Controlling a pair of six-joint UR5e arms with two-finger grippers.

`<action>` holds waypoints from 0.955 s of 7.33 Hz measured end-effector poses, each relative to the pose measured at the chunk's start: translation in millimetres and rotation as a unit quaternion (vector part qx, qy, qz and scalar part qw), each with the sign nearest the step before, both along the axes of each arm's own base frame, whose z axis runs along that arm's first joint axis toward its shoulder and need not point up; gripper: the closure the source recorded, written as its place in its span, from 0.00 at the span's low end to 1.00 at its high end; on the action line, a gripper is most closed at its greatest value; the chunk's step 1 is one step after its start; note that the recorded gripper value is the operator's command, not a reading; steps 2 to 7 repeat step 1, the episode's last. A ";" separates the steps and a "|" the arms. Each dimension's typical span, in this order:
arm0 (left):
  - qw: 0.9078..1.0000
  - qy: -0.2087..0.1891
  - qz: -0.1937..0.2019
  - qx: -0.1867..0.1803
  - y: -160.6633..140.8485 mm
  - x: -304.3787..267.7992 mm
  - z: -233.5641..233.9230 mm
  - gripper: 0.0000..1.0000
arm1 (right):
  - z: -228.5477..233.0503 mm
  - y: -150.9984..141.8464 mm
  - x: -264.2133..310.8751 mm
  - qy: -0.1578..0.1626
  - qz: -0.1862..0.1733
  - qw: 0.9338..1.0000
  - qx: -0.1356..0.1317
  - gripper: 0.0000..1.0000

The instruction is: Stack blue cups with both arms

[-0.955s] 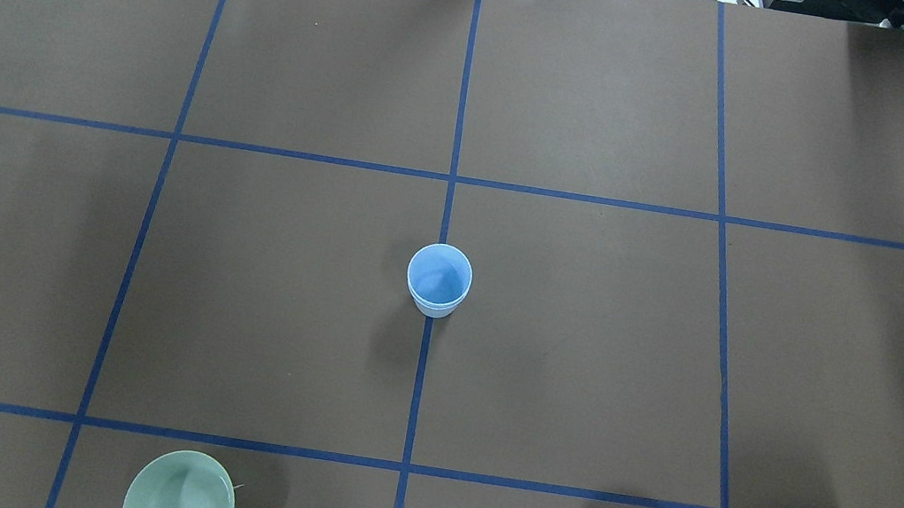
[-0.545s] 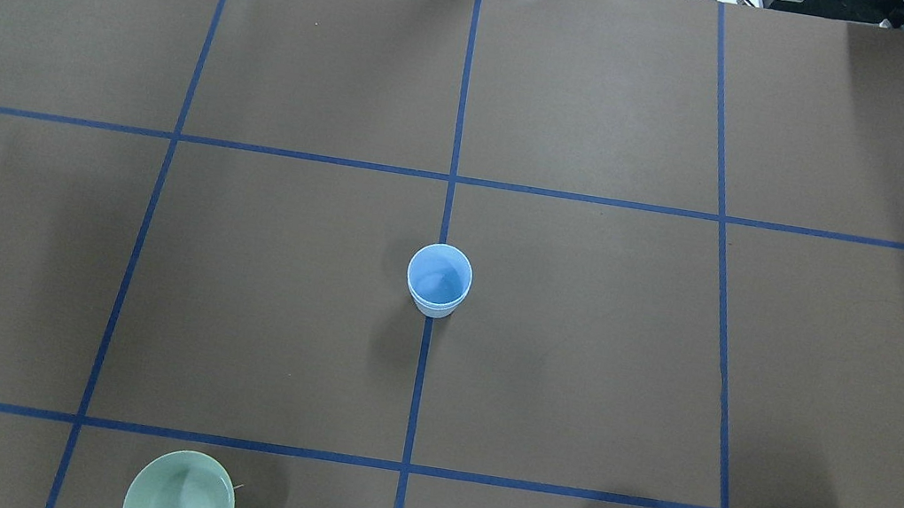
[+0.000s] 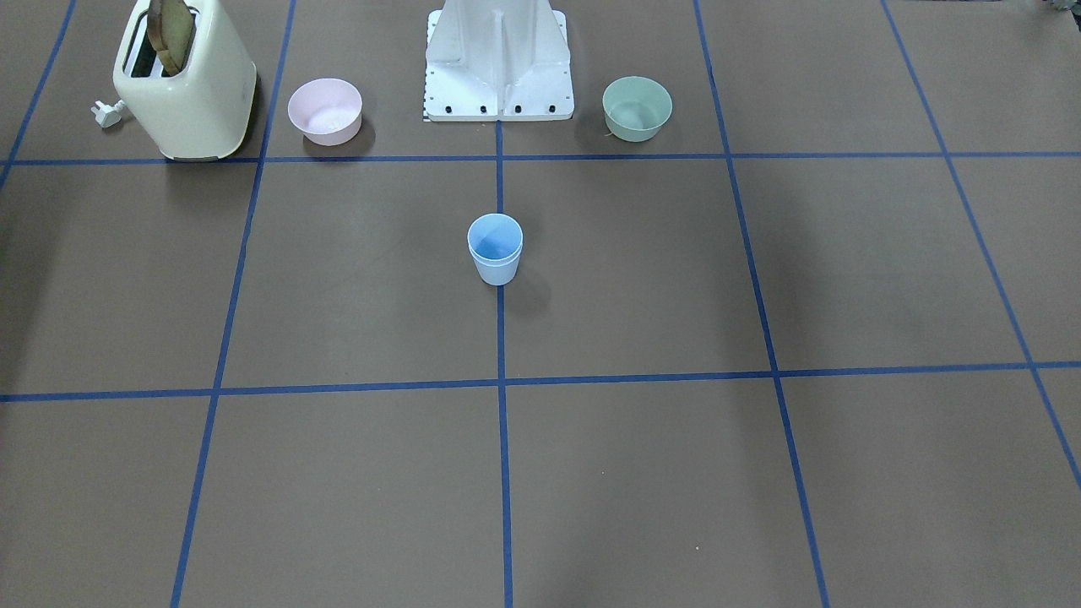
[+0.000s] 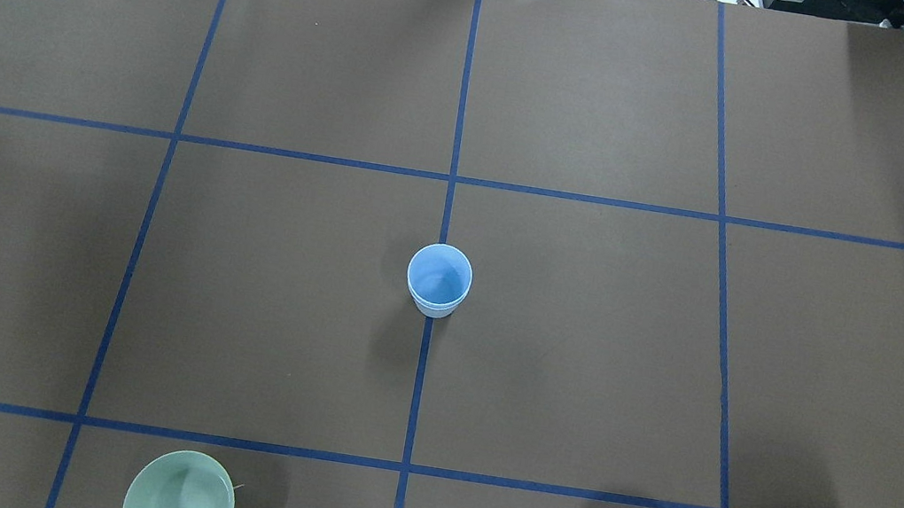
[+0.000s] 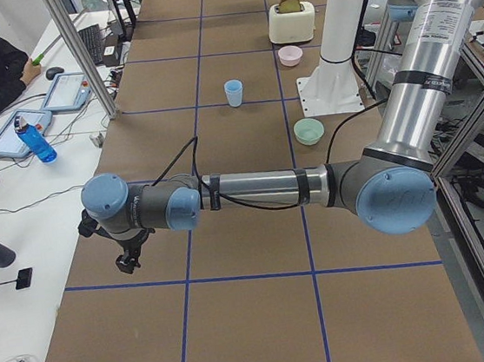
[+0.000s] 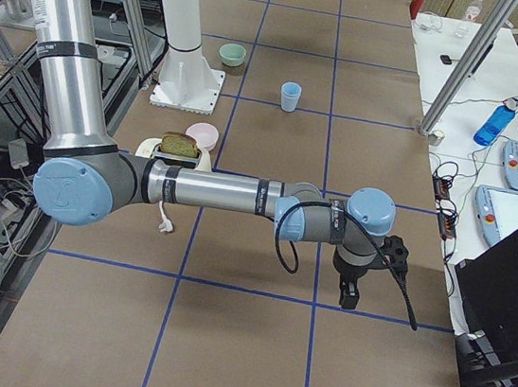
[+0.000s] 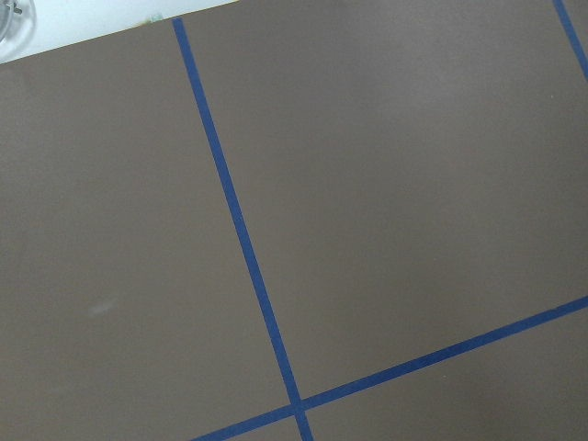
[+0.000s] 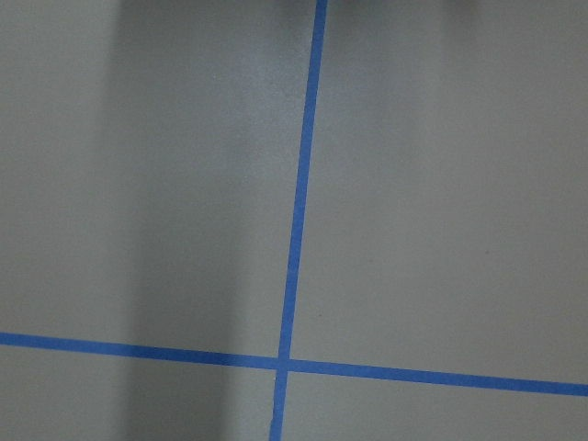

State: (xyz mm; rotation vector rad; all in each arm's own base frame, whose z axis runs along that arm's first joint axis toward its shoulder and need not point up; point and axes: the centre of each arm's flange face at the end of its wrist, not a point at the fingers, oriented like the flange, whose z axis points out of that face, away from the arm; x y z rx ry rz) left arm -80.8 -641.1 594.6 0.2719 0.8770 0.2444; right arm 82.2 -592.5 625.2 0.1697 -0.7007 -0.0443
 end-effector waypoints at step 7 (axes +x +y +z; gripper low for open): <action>1.000 0.000 0.000 0.000 0.3 0.0 0.2 0.02 | 3.5 2.5 -0.1 0.002 0.000 1.000 0.000 0.00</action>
